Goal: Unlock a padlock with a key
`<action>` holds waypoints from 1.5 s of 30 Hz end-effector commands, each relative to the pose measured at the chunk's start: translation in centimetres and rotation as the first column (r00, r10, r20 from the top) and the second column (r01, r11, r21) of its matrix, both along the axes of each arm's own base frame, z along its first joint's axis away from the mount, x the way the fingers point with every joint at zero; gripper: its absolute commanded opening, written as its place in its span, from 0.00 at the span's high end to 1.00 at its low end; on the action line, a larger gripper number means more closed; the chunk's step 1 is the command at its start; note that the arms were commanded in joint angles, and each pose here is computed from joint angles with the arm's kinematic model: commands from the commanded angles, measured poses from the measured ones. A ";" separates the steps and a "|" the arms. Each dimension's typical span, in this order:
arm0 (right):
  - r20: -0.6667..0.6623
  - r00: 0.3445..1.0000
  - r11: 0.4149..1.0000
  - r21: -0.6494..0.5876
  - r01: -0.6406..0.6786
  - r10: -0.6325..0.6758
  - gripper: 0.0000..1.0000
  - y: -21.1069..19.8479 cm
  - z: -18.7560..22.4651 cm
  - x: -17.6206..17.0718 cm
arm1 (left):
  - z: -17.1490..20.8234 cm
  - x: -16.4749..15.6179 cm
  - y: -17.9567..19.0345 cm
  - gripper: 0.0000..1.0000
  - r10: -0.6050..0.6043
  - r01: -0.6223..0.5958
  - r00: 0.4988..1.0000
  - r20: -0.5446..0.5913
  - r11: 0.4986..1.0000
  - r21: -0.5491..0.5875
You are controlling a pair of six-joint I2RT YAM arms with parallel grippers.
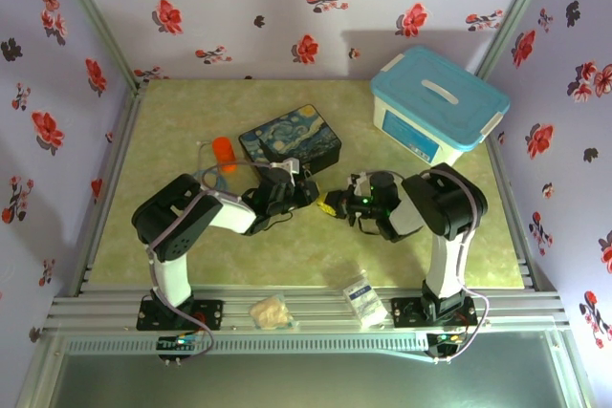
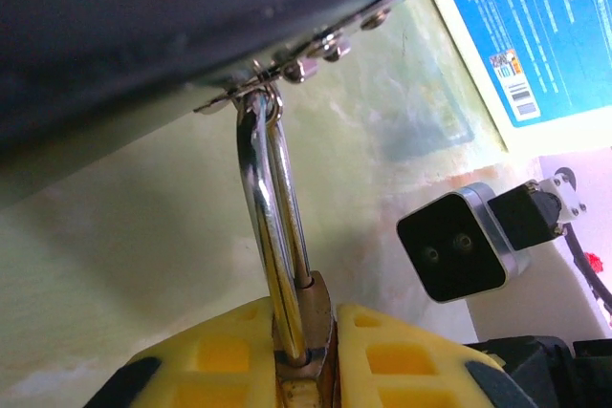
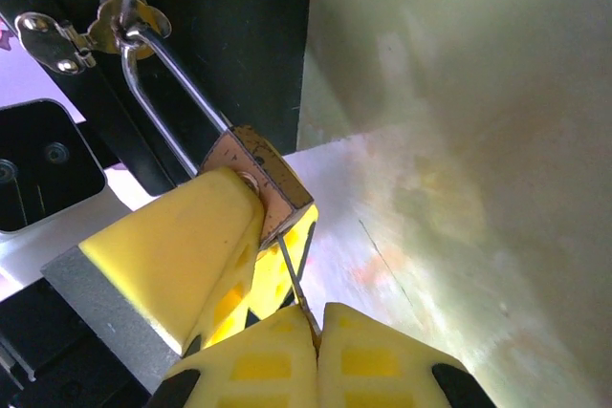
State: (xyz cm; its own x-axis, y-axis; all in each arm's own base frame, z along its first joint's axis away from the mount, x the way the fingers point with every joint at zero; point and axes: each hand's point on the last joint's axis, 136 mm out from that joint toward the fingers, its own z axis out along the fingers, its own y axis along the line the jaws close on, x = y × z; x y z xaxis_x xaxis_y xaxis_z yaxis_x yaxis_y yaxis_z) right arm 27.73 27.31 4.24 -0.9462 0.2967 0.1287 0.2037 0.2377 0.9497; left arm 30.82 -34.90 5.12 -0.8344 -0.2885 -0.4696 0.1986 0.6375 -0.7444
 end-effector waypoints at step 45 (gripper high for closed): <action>0.627 0.744 0.973 -0.172 -0.155 0.230 1.00 -1.7 16.0 -5.5 | 21.4 -9.9 -1.1 0.56 -0.205 0.478 0.790 0.577 0.795 -0.372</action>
State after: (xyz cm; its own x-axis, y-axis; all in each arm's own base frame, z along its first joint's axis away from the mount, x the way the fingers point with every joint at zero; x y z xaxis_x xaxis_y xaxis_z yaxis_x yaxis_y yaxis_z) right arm 22.44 25.37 20.89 -0.8056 0.0823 -0.5868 -0.5388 0.3102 0.7832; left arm 23.60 -35.50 20.46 -0.7012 -0.2957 -0.6487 0.6102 0.2217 -0.7606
